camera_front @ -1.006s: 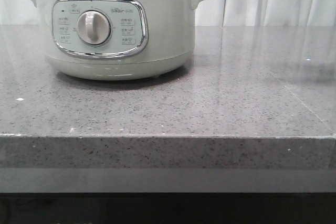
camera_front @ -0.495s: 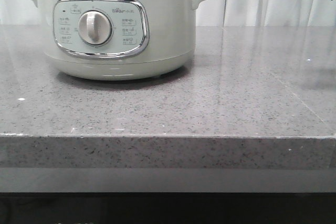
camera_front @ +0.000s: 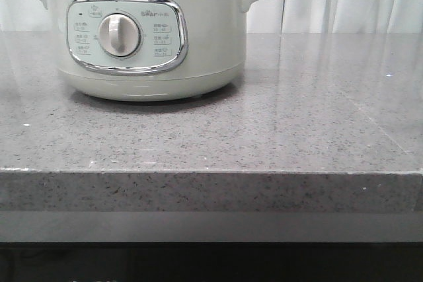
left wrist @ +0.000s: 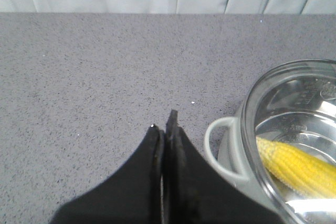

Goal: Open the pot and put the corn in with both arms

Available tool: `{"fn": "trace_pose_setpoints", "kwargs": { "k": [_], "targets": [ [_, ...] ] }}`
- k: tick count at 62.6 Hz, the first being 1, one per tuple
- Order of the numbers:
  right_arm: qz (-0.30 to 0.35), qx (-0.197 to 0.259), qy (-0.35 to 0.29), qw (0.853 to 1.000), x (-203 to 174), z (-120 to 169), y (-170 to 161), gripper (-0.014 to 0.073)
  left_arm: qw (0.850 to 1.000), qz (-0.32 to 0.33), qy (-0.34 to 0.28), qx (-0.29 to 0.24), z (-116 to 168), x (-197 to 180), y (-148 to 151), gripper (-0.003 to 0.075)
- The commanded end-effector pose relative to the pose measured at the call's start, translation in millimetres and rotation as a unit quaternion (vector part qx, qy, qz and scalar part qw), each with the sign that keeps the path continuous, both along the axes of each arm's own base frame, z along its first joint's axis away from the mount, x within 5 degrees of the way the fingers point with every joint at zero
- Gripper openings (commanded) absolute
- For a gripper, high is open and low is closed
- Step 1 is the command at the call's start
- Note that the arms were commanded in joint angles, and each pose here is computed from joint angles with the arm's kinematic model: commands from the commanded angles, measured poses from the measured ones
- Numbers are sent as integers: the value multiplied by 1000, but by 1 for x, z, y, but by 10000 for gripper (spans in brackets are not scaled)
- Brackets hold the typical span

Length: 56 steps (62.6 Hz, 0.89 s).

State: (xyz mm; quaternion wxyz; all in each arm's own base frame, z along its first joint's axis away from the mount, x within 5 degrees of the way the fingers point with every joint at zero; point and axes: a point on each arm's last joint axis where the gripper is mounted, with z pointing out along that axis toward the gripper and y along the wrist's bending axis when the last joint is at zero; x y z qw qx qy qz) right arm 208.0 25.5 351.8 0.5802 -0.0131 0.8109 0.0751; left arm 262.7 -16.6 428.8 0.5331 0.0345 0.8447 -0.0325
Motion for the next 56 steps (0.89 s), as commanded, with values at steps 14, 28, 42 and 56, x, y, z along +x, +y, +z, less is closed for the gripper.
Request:
{"fn": "trace_pose_setpoints", "kwargs": {
  "k": [14, 28, 42, 56],
  "targets": [
    [-12, 13, -117, 993, -39, 8, -6, -121, 990, 18, -140, -13, -44, -85, 7, -20],
    [-15, 15, -139, 990, -63, -6, -9, -121, 986, 20, -164, -9, -82, -131, 9, -20],
    [-15, 16, -147, 989, -81, -17, -11, -121, 984, 19, -177, -10, -105, -164, 11, -20],
    [-15, 17, -153, 988, -85, -19, -12, -121, 981, 19, -193, -11, -110, -175, 11, -20]
  ]
}}
